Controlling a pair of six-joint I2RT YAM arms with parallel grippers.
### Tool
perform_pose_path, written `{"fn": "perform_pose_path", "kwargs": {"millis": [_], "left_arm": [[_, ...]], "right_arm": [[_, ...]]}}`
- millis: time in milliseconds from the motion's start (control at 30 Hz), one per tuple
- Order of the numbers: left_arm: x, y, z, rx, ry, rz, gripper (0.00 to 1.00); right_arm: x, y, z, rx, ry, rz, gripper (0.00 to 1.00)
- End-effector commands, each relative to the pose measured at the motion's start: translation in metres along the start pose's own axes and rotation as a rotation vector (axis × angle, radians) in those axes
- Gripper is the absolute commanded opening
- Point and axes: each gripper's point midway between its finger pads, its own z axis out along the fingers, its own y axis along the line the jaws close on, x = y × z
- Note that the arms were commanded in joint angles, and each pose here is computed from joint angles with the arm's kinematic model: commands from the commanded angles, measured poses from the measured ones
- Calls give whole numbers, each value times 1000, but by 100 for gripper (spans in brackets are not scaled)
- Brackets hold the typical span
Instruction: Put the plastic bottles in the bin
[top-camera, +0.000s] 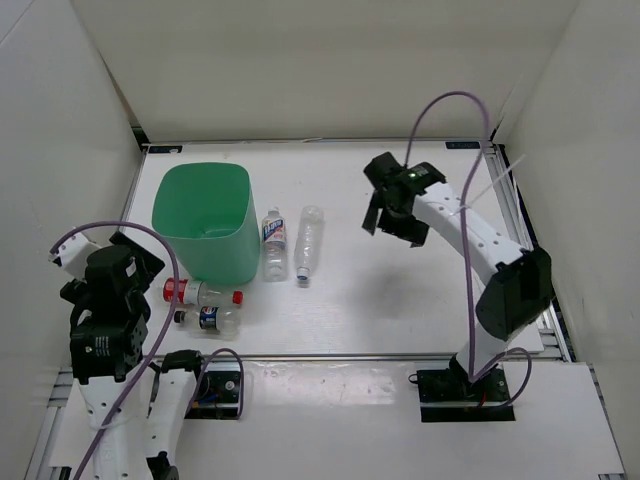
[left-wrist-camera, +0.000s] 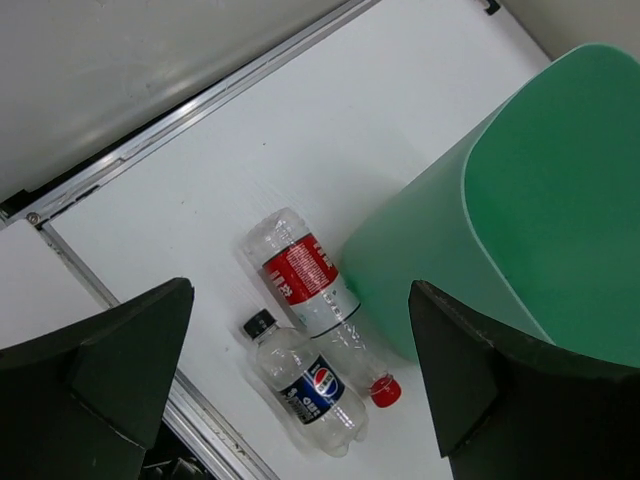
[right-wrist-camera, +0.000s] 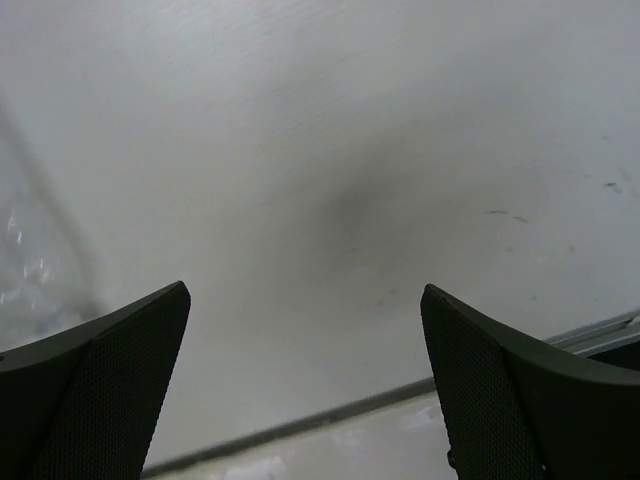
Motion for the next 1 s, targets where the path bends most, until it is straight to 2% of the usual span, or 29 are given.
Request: {"fn": "perform_pose_path", "kwargs": {"millis": [0, 133, 167, 333, 433, 500, 733, 967], "left_arm": [[7, 4, -1, -5, 4, -17, 100], [9, 7, 1, -12, -2, -7, 100], [8, 8, -1, -7, -9, -12, 100], [17, 12, 2, -19, 8, 1, 100], [18, 11, 4, -19, 8, 1, 100], [18, 11, 3, -24, 16, 7, 100], [25, 7, 8, -21, 50, 22, 100], [34, 1, 10, 18, 94, 65, 100]], "right_arm": [[24, 56, -3, -199, 126, -188, 100], [41, 58, 25, -54, 294, -196, 100], [37, 64, 27, -59, 290, -194, 100], [50, 84, 43, -122, 426, -185, 100], [41, 107, 47, -244, 379, -231, 100], [41, 132, 45, -397, 361, -252, 100], [35, 185, 44, -627, 354, -253, 100], [30, 235, 61, -720, 356, -250, 100]]}}
